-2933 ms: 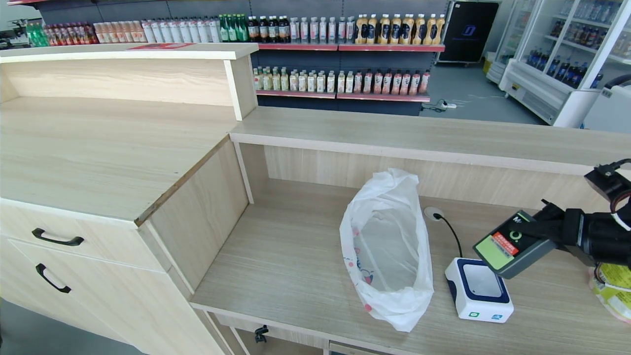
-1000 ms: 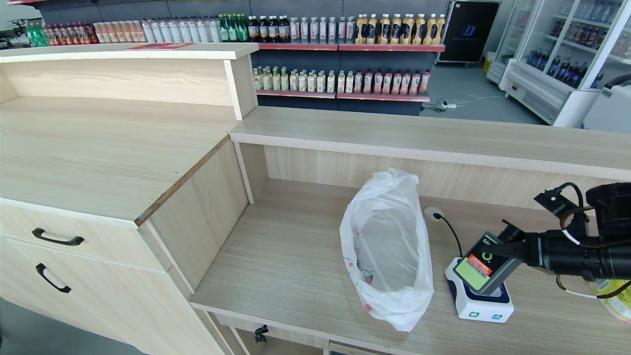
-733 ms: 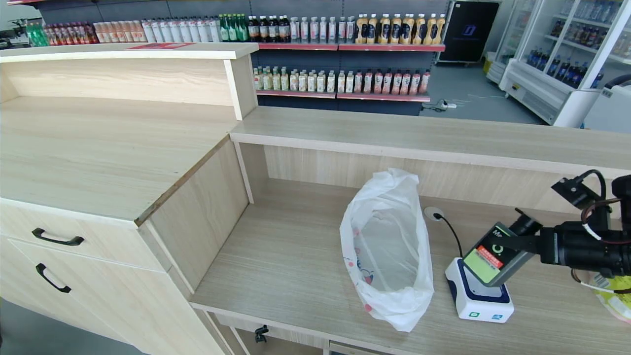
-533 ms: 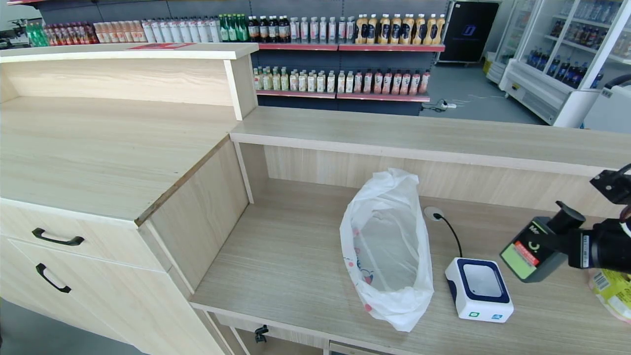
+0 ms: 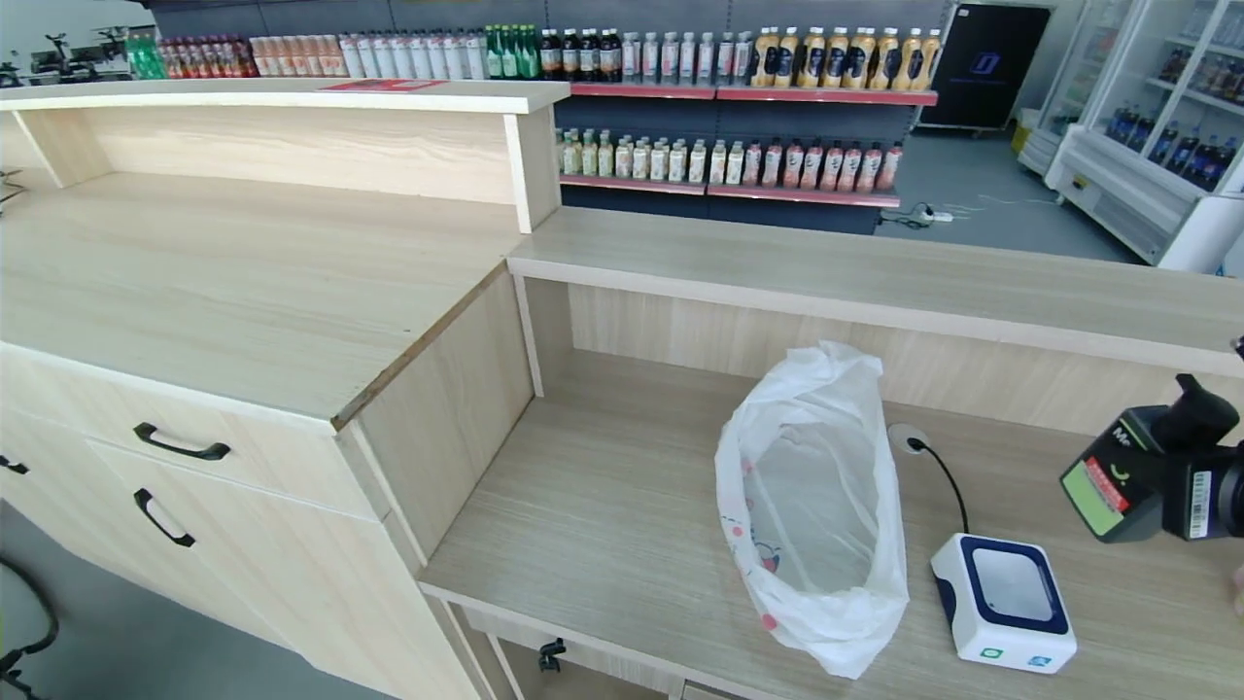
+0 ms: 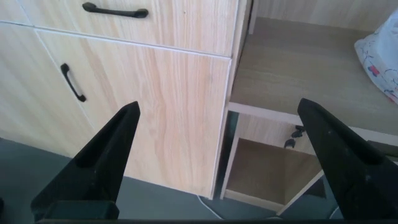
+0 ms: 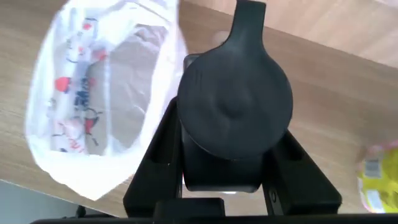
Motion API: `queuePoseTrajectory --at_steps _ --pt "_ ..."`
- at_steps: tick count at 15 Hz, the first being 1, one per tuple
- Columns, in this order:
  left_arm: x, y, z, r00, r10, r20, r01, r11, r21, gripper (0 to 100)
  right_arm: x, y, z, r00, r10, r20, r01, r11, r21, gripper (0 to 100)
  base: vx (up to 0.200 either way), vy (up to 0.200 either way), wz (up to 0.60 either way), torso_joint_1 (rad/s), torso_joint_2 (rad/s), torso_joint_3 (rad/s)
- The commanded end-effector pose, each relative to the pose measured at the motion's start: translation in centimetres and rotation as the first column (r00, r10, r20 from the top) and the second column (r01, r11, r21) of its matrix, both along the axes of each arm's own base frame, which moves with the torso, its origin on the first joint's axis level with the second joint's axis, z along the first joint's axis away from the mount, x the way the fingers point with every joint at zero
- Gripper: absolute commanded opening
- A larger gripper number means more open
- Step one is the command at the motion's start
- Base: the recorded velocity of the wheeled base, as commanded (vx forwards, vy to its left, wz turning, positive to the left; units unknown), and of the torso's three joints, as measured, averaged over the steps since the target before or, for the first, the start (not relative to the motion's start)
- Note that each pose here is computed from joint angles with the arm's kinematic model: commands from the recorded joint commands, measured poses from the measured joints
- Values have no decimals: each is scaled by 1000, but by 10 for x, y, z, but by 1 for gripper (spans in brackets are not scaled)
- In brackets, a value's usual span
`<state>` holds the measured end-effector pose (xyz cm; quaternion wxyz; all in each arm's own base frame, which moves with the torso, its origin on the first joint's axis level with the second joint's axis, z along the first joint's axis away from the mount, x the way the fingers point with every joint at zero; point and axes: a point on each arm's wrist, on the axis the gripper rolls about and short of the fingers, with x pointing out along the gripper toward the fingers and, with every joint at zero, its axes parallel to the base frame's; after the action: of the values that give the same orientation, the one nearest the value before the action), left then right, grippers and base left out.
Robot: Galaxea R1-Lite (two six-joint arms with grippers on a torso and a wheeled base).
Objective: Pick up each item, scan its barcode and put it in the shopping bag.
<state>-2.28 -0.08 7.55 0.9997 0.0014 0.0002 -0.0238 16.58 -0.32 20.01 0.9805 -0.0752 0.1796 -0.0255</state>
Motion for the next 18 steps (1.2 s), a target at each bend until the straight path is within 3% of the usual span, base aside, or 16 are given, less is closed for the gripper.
queuePoseTrajectory --at_steps 1,6,9,18 --pt "0 0 0 1000 0 -1 0 1000 0 100 11 14 -3 998 67 -3 -67 997 27 0 0 0 600 7 2 2" --pt "0 0 0 1000 0 -1 0 1000 0 100 71 25 -42 989 103 -109 -95 992 78 0 0 0 0 0 0 0" --pt "0 0 0 1000 0 -1 0 1000 0 100 92 27 -81 971 235 -47 -227 966 125 0 0 0 0 0 0 0" --pt "0 0 0 1000 -1 -1 1 1000 0 100 100 30 -114 937 329 -118 -313 940 134 0 0 0 0 0 0 0"
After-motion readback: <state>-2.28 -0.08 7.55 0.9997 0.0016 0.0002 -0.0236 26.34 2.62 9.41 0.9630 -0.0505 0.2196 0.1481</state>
